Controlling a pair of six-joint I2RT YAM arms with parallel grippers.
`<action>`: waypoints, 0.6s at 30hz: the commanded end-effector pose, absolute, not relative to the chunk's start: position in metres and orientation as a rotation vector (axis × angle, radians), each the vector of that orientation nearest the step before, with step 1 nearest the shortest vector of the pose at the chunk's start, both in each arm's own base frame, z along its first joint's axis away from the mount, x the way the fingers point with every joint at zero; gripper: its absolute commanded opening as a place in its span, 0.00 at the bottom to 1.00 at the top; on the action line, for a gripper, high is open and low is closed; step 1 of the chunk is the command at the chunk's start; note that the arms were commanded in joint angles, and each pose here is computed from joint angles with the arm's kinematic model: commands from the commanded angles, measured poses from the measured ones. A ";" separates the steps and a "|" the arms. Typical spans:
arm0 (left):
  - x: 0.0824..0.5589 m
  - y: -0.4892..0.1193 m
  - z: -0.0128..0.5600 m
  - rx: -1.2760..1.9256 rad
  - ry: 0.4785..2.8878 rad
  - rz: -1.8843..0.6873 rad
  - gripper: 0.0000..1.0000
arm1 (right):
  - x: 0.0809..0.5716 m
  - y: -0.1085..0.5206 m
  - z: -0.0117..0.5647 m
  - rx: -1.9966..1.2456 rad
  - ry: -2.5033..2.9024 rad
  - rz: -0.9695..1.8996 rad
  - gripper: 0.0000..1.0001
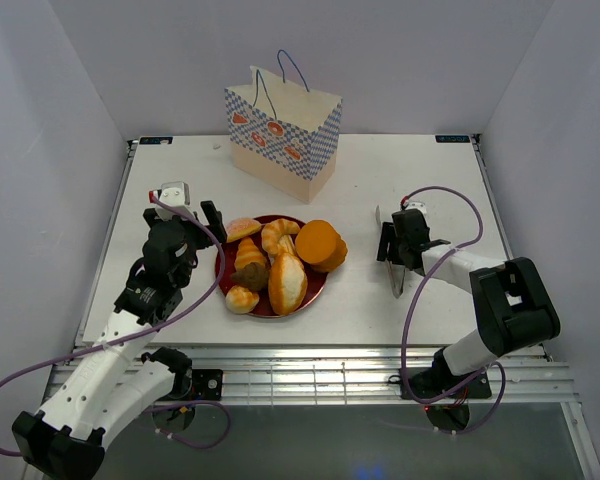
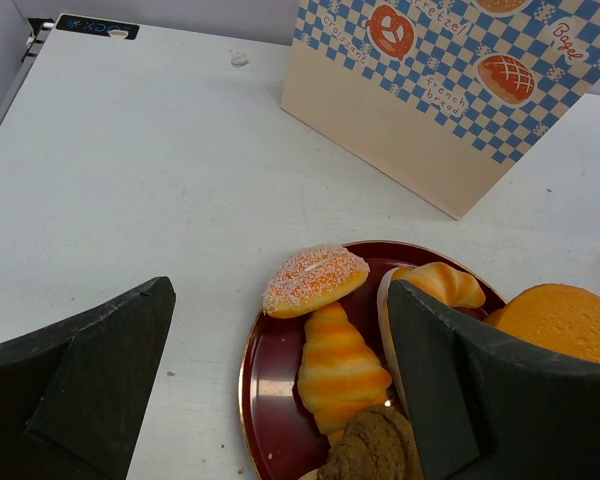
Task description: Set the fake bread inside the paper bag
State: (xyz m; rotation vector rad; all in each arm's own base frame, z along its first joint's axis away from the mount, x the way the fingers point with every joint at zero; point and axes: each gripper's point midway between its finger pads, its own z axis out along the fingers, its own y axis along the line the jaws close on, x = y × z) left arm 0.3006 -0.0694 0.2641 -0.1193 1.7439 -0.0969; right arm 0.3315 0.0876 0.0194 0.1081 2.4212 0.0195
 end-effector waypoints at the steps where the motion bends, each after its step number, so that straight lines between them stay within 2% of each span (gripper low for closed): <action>1: 0.300 -0.068 0.273 -0.126 1.724 -0.094 0.98 | 0.312 0.087 0.002 0.111 2.525 -0.009 0.73; 4: 0.301 -0.066 0.271 -0.131 1.727 -0.082 0.98 | 0.311 0.085 0.006 0.102 2.523 -0.015 0.68; 10: 0.301 -0.069 0.271 -0.123 1.730 -0.090 0.98 | 0.313 0.082 0.014 0.092 2.519 -0.047 0.64; 18: 0.300 -0.064 0.273 -0.148 1.724 -0.076 0.98 | 0.313 0.083 0.052 0.013 2.487 -0.039 0.63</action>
